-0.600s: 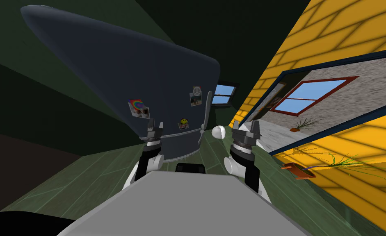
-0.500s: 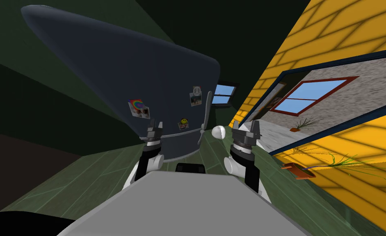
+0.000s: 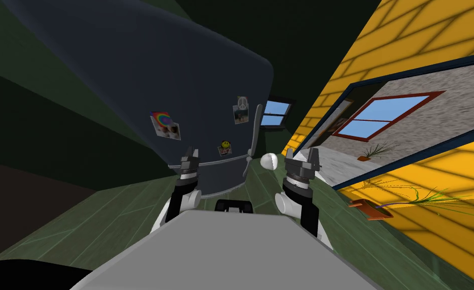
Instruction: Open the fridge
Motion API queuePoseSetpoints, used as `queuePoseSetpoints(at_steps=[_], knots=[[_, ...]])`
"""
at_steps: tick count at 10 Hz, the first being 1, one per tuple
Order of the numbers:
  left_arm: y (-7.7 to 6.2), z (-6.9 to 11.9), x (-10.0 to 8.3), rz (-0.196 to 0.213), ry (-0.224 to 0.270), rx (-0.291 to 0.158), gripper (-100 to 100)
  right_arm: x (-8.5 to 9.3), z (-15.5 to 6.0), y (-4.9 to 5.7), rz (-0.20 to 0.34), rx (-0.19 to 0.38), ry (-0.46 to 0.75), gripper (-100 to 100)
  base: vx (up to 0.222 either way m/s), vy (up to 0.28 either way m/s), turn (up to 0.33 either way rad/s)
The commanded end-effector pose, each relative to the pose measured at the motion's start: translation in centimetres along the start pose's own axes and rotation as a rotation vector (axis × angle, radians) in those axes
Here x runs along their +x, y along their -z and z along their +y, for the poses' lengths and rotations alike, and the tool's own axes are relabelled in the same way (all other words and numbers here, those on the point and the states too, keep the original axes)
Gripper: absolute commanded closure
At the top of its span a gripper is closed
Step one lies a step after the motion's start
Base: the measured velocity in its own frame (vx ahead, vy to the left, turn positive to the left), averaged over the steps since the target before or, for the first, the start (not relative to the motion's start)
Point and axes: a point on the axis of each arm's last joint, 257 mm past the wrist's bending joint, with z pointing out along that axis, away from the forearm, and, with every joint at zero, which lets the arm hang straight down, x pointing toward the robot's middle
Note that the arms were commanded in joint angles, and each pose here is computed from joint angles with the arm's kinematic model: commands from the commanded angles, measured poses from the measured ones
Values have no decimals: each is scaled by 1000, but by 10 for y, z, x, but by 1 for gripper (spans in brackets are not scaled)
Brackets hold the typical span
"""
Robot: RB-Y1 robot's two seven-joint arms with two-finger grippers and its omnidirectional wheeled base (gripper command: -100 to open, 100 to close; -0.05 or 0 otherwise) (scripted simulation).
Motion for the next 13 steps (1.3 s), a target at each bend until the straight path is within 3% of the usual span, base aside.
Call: queuePoseSetpoints(at_steps=[1, 3, 4, 8, 13], knots=[[0, 0, 0, 0, 0, 0, 0, 0, 0, 0, 0, 0, 0, 0, 0, 0, 0], [0, 0, 0, 0, 0, 0, 0, 0, 0, 0, 0, 0, 0, 0, 0, 0, 0], [1, 2, 4, 40, -16, 1, -100, 0, 0, 0, 0, 0, 0, 0, 14, -27, 15], [4, 12, 11, 135, -56, -1, -100, 0, 0, 0, 0, 1, 0, 0, 33, -84, 30], [11, 35, 8, 181, -81, -15, -100, 0, 0, 0, 0, 1, 0, 0, 77, -168, 50]])
